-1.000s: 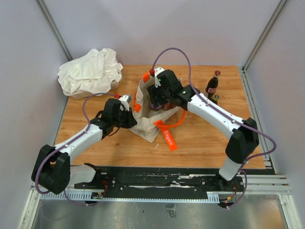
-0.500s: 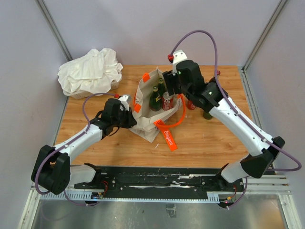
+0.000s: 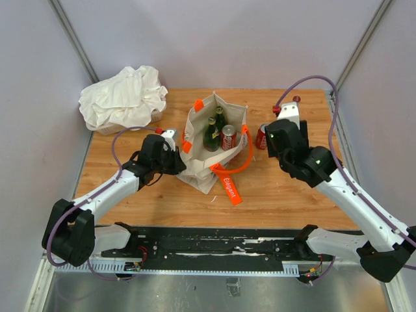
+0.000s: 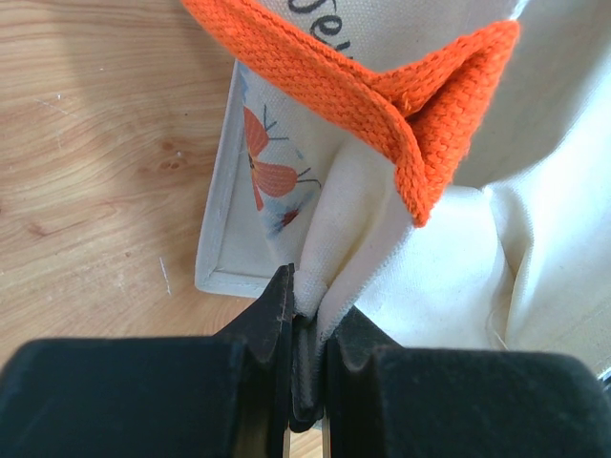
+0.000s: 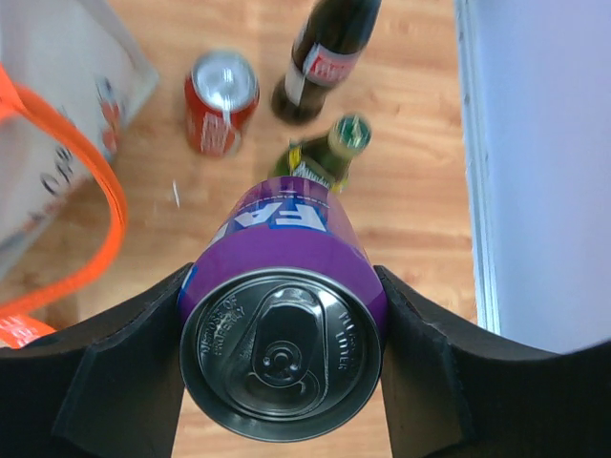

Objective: Take the beverage out of the canvas bag

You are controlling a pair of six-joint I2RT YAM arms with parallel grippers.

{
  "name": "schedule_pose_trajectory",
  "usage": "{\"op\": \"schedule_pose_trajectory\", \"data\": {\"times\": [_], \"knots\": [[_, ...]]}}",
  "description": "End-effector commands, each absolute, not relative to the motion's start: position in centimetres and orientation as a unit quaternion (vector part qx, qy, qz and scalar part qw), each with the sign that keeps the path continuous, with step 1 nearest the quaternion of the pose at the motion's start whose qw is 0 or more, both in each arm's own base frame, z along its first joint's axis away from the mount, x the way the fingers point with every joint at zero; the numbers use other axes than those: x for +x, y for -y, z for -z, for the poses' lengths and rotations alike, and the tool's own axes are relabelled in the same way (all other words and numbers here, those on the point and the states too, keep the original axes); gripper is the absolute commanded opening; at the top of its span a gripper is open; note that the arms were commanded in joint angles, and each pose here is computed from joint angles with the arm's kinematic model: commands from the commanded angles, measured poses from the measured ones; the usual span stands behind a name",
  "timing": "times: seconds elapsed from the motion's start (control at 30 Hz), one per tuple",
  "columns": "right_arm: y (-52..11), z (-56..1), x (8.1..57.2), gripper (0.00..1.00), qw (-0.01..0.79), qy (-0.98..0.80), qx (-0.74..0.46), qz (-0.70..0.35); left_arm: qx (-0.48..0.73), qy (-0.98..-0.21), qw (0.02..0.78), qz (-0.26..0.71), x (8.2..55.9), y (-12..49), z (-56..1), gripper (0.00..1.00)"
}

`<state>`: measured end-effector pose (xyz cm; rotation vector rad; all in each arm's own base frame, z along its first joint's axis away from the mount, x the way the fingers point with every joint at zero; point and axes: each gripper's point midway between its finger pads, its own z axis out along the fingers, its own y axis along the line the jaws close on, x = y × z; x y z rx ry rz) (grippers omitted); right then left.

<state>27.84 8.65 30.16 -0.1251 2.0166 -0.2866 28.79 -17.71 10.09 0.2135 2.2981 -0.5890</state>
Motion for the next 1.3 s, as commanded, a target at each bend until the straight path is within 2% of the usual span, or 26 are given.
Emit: {"op": "schedule_pose_trajectory", "data": {"times": [0.0, 0.3, 0.43, 0.57, 0.97, 1.1, 1.23, 1.27], "knots": [[-8.0, -26.5, 26.9, 0.01, 0.501, -0.858, 0.002, 0.109, 0.080, -0.916, 0.350, 0.181, 27.8, 15.9, -7.8, 0.01], [-7.4, -19.3, 27.3, 0.01, 0.480, -0.874, 0.052, 0.060, 0.084, -0.914, 0.351, 0.183, 28.0, 16.1, -8.0, 0.01], [-6.6, -16.7, 27.6, 0.01, 0.470, -0.877, 0.086, 0.040, 0.083, -0.916, 0.349, 0.180, 28.1, 16.0, -7.8, 0.04], [-6.0, -15.0, 28.0, 0.01, 0.448, -0.887, 0.104, 0.032, 0.086, -0.917, 0.348, 0.179, 28.2, 16.0, -7.8, 0.11], [-4.6, -10.1, 28.1, 0.02, 0.383, -0.913, 0.136, 0.045, 0.087, -0.916, 0.351, 0.175, 28.8, 16.2, -8.0, 0.13], [-4.5, -9.1, 28.1, 0.15, 0.374, -0.916, 0.141, 0.046, 0.089, -0.915, 0.352, 0.176, 29.0, 16.3, -8.2, 0.14], [-4.3, -8.4, 28.0, 0.19, 0.363, -0.919, 0.146, 0.049, 0.091, -0.915, 0.352, 0.176, 29.2, 16.4, -8.3, 0.14], [-4.3, -8.3, 28.0, 0.28, 0.361, -0.919, 0.147, 0.051, 0.092, -0.915, 0.352, 0.176, 29.2, 16.4, -8.4, 0.14]]}}
